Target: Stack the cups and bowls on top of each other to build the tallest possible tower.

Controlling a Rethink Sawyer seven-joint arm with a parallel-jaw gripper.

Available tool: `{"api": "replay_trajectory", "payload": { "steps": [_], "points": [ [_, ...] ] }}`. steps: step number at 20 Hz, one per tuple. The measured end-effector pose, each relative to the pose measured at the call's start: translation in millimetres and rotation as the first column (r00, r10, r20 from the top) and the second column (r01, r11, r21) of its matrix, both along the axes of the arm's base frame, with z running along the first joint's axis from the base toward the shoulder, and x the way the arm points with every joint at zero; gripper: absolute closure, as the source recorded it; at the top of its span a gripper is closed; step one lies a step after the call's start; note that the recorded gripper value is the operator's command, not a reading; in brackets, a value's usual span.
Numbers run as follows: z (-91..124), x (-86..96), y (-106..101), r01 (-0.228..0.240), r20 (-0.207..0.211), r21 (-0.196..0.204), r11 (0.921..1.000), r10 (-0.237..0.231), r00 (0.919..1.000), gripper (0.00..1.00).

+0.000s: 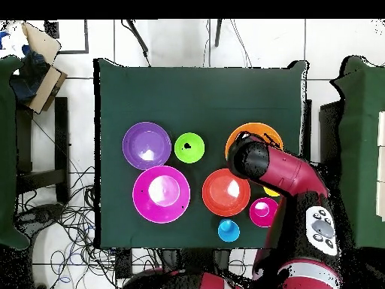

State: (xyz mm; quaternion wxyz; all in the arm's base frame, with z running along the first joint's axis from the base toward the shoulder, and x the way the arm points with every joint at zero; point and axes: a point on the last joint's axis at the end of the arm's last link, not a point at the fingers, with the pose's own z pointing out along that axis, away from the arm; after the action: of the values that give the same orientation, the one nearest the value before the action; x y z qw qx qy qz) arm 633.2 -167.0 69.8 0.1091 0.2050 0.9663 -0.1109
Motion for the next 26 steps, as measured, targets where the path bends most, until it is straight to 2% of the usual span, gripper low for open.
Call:
{"api": "replay_trajectory", "payload": {
  "steps": [5, 11, 20, 26],
  "points": [
    [1, -0.8, -2, 0.003, 0.001, 0.0, 1.0, -0.003, 1.0, 1.0],
    [1, -9.9, -12, 0.023, -0.004, 0.004, 0.9997, -0.023, 0.9997, 1.0],
    [4, -38.3, -28, 0.028, -0.028, -0.002, 0.9996, -0.028, 0.9992, 1.0],
    [4, -48.5, -36, 0.026, -0.03, -0.011, 0.9996, -0.026, 0.9992, 1.0]
  ]
}}
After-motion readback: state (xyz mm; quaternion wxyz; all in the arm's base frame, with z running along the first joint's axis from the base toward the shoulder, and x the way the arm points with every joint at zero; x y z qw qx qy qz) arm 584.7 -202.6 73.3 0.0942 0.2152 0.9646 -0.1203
